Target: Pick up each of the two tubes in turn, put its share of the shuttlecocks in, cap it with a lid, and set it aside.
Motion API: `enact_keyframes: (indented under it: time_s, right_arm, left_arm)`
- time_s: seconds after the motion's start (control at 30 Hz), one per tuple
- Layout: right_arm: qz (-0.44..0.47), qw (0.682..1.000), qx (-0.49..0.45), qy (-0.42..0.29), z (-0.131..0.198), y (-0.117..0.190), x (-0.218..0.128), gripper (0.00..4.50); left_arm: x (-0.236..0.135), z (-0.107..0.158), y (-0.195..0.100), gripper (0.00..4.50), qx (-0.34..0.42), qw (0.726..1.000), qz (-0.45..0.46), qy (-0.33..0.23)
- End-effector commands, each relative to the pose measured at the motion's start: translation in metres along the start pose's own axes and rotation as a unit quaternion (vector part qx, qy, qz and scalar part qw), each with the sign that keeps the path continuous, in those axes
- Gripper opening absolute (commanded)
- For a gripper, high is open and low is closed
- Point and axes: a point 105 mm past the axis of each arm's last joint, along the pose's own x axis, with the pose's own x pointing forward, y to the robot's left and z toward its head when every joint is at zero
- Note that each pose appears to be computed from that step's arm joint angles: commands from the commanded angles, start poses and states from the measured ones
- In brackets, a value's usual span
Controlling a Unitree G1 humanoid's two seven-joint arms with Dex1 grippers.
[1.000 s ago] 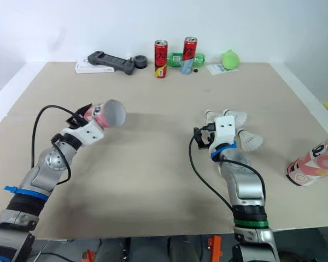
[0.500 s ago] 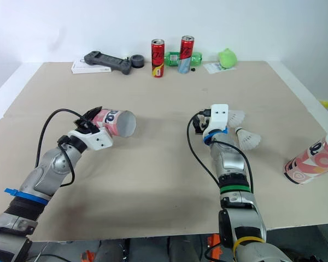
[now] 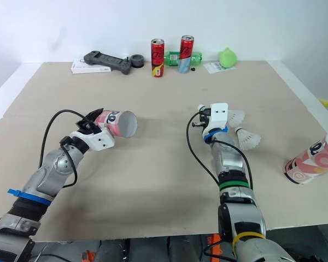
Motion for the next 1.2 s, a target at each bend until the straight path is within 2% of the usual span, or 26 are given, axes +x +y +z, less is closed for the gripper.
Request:
enact_keyframes:
  time_s: [0.03, 0.17, 0.37, 0.5, 0.8, 0.9, 0.97, 1.0, 1.03, 1.13, 1.17, 1.2]
  right_arm:
    - [0.166, 0.981, -0.018, -0.096, 0.060, 0.050, -0.023, 0.03]
    - [0.319, 0.943, -0.039, -0.088, 0.076, 0.103, -0.061, 0.03]
    - [0.381, 0.916, -0.114, -0.049, 0.070, 0.148, -0.071, 0.03]
    - [0.359, 0.914, -0.191, -0.016, 0.053, 0.154, -0.056, 0.03]
    - [0.354, 0.909, -0.218, -0.023, 0.054, 0.159, -0.044, 0.03]
    - [0.361, 0.907, -0.211, -0.037, 0.061, 0.163, -0.044, 1.02]
    - [0.366, 0.906, -0.208, -0.040, 0.062, 0.165, -0.045, 1.90]
    - [0.368, 0.906, -0.206, -0.042, 0.063, 0.166, -0.045, 2.63]
    - [0.369, 0.906, -0.204, -0.043, 0.064, 0.167, -0.045, 2.85]
    - [0.373, 0.906, -0.195, -0.048, 0.067, 0.168, -0.047, 4.23]
    - [0.373, 0.906, -0.194, -0.048, 0.067, 0.168, -0.047, 4.43]
    - [0.375, 0.906, -0.191, -0.050, 0.068, 0.168, -0.049, 4.43]
  left_arm:
    - [0.006, 0.005, 0.009, 2.98, -0.005, 1.000, 0.008, -0.006]
    - [0.009, 0.004, 0.003, 2.98, -0.017, 1.000, -0.004, 0.001]
    - [0.016, 0.007, -0.002, 2.98, -0.029, 1.000, -0.011, 0.001]
    - [0.019, 0.010, 0.000, 2.98, -0.032, 0.999, -0.008, -0.001]
    - [0.017, 0.013, 0.001, 2.98, -0.036, 0.999, -0.002, -0.004]
    - [0.017, 0.013, 0.001, 2.98, -0.036, 0.999, 0.000, -0.002]
    - [0.017, 0.012, 0.001, 2.98, -0.037, 0.999, 0.001, -0.002]
    - [0.017, 0.012, 0.001, 2.98, -0.037, 0.999, 0.001, -0.001]
    - [0.017, 0.012, 0.001, 2.98, -0.037, 0.999, 0.001, -0.001]
    - [0.017, 0.013, 0.001, 2.98, -0.038, 0.999, 0.001, -0.001]
    - [0.017, 0.013, 0.001, 2.98, -0.038, 0.999, 0.001, -0.002]
    - [0.017, 0.013, 0.001, 2.98, -0.039, 0.999, 0.001, -0.002]
